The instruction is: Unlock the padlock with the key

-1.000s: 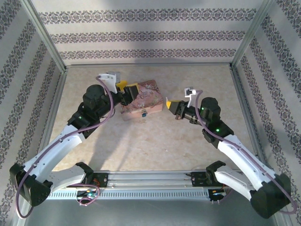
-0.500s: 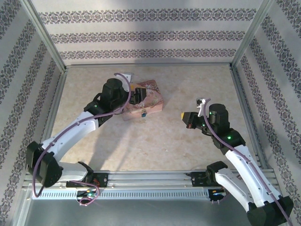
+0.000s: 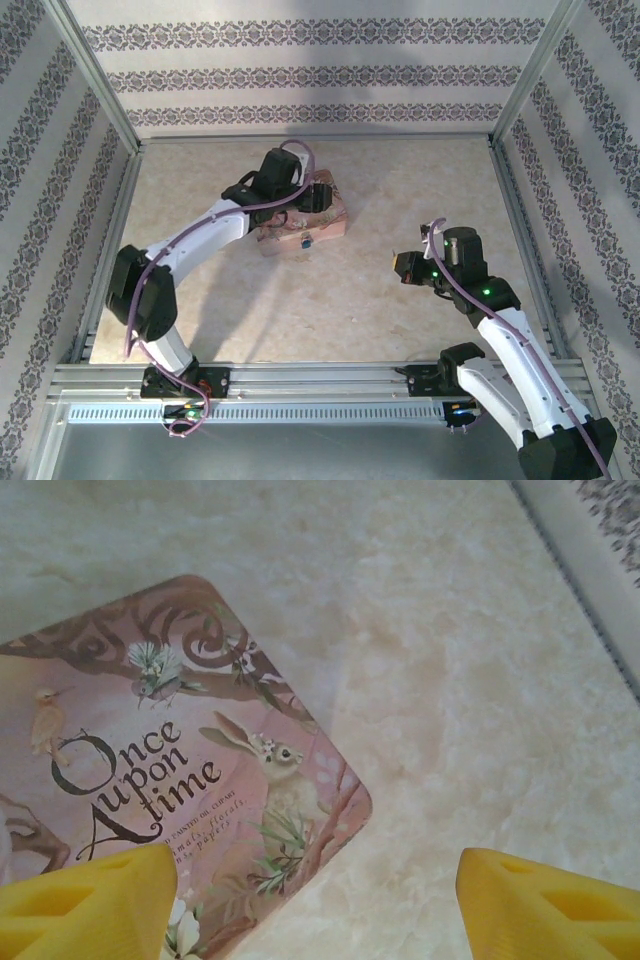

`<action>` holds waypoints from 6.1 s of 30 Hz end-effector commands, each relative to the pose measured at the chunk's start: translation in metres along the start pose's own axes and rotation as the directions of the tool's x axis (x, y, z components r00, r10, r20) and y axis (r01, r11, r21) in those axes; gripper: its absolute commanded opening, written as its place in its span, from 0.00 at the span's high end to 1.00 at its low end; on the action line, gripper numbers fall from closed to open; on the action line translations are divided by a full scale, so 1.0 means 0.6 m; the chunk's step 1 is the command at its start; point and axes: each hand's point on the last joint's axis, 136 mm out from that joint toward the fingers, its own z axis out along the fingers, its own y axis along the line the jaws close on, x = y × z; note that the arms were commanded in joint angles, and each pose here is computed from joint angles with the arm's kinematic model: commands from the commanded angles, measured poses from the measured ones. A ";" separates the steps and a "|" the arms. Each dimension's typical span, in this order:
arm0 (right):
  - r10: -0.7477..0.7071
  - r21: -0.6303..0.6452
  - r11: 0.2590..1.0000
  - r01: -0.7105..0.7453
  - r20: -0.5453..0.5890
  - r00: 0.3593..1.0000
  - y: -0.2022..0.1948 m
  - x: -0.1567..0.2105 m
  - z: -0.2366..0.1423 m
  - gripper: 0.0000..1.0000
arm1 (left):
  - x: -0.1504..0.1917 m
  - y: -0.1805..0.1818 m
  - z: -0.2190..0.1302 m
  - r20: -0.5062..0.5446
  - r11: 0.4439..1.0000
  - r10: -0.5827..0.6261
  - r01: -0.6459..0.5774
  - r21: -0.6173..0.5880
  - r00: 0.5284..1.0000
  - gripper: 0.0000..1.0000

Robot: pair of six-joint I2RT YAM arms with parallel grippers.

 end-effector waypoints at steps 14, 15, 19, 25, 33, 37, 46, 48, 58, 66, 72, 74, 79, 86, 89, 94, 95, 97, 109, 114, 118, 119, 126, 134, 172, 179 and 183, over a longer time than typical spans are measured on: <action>-0.015 0.010 1.000 0.016 -0.085 0.996 -0.010 0.027 0.016 1.00 | -0.013 0.040 0.062 -0.131 0.994 0.007 -0.022 -0.110 0.991 0.22; -0.017 0.011 1.000 0.018 -0.088 0.996 -0.010 0.026 0.018 1.00 | -0.015 0.043 0.064 -0.132 0.994 0.004 -0.018 -0.109 0.991 0.22; -0.023 0.012 1.000 0.024 -0.098 0.995 -0.006 0.024 0.024 1.00 | -0.013 0.053 0.078 -0.155 0.994 -0.016 -0.001 -0.108 0.988 0.21; -0.039 0.026 0.999 0.042 -0.110 0.993 0.004 0.018 0.025 1.00 | -0.003 0.066 0.104 -0.200 0.993 -0.025 0.002 -0.115 0.979 0.21; -0.059 0.030 0.998 0.063 -0.119 0.991 0.011 0.021 0.031 1.00 | 0.019 0.074 0.134 -0.248 0.993 -0.052 0.023 -0.118 0.967 0.20; -0.065 0.035 0.997 0.069 -0.122 0.990 0.010 0.023 0.032 1.00 | 0.024 0.077 0.141 -0.258 0.992 -0.060 0.029 -0.122 0.964 0.20; -0.078 0.050 0.995 0.084 -0.122 0.989 0.004 0.029 0.028 1.00 | 0.026 0.075 0.153 -0.292 0.991 -0.075 0.039 -0.127 0.954 0.20; -0.085 0.054 0.994 0.093 -0.130 0.988 0.005 0.027 0.028 1.00 | 0.030 0.075 0.158 -0.302 0.991 -0.082 0.047 -0.122 0.950 0.20; -0.089 0.067 0.993 0.098 -0.132 0.987 0.001 0.028 0.028 1.00 | 0.037 0.076 0.186 -0.353 0.993 -0.060 0.022 -0.112 0.934 0.20; -0.067 0.086 0.993 0.081 -0.151 0.986 -0.019 0.039 0.021 1.00 | 0.077 0.047 0.186 -0.454 1.000 -0.002 -0.011 -0.027 0.891 0.23; -0.044 0.086 0.995 0.056 -0.131 0.990 -0.032 0.034 0.010 1.00 | 0.138 0.004 0.165 -0.558 0.994 0.101 -0.062 0.089 0.824 0.27; -0.038 0.091 0.995 0.051 -0.135 0.990 -0.037 0.034 0.009 1.00 | 0.156 -0.010 0.153 -0.577 0.990 0.134 -0.084 0.112 0.806 0.27; -0.030 0.088 0.995 0.042 -0.137 0.990 -0.040 0.031 0.011 1.00 | 0.180 -0.043 0.118 -0.575 0.982 0.163 -0.078 0.170 0.802 0.27; -0.020 0.022 0.999 0.023 -0.136 0.990 -0.022 0.024 0.028 1.00 | 0.133 -0.065 0.062 -0.459 0.982 0.143 -0.067 0.177 0.877 0.26; -0.027 -0.010 1.000 0.026 -0.134 0.991 -0.009 0.020 0.039 1.00 | 0.114 -0.054 0.029 -0.399 0.989 0.105 -0.054 0.137 0.911 0.25; -0.055 -0.064 0.997 0.046 -0.146 0.988 0.022 0.015 0.068 1.00 | 0.117 0.005 -0.036 -0.324 0.998 -0.029 0.044 0.037 0.946 0.25; -0.062 -0.077 0.996 0.051 -0.147 0.987 0.030 0.014 0.074 1.00 | 0.123 0.011 -0.049 -0.309 0.999 -0.032 0.044 0.032 0.951 0.25; -0.075 -0.116 0.992 0.058 -0.144 0.987 0.052 0.010 0.090 1.00 | 0.137 0.024 -0.081 -0.263 0.999 -0.024 0.029 0.015 0.964 0.25; -0.102 -0.275 0.960 0.058 -0.150 0.983 0.154 -0.027 0.189 1.00 | 0.240 0.060 -0.104 -0.183 0.938 -0.303 0.327 0.118 0.935 0.26; -0.079 -0.303 0.953 0.030 -0.152 0.985 0.162 -0.041 0.227 1.00 | 0.232 0.070 -0.081 -0.165 0.915 -0.351 0.374 0.147 0.922 0.26; -0.048 -0.307 0.952 -0.006 -0.168 0.985 0.151 -0.046 0.252 1.00 | 0.241 0.082 -0.058 -0.186 0.909 -0.366 0.392 0.137 0.912 0.26; -0.039 -0.303 0.953 -0.014 -0.171 0.985 0.144 -0.048 0.257 1.00 | 0.240 0.085 -0.053 -0.186 0.907 -0.370 0.397 0.141 0.910 0.26; -0.010 -0.269 0.962 -0.043 -0.192 0.981 0.108 -0.052 0.281 1.00 | 0.216 0.109 -0.025 -0.158 0.900 -0.384 0.407 0.154 0.910 0.26; 0.023 -0.235 0.969 -0.070 -0.198 0.980 0.066 -0.073 0.306 1.00 | 0.190 0.123 0.007 -0.157 0.911 -0.355 0.379 0.165 0.921 0.26; -0.006 -0.199 0.979 -0.034 -0.197 0.980 0.055 -0.079 0.316 1.00 | 0.258 0.137 0.024 -0.015 0.866 -0.369 0.349 0.359 0.929 0.34; -0.012 -0.188 0.982 -0.027 -0.201 0.980 0.052 -0.076 0.316 1.00 | 0.249 0.134 0.033 0.012 0.899 -0.297 0.275 0.342 0.955 0.39; -0.010 -0.185 0.982 -0.028 -0.201 0.979 0.050 -0.076 0.317 1.00 | 0.246 0.125 0.040 0.001 0.903 -0.269 0.252 0.347 0.963 0.41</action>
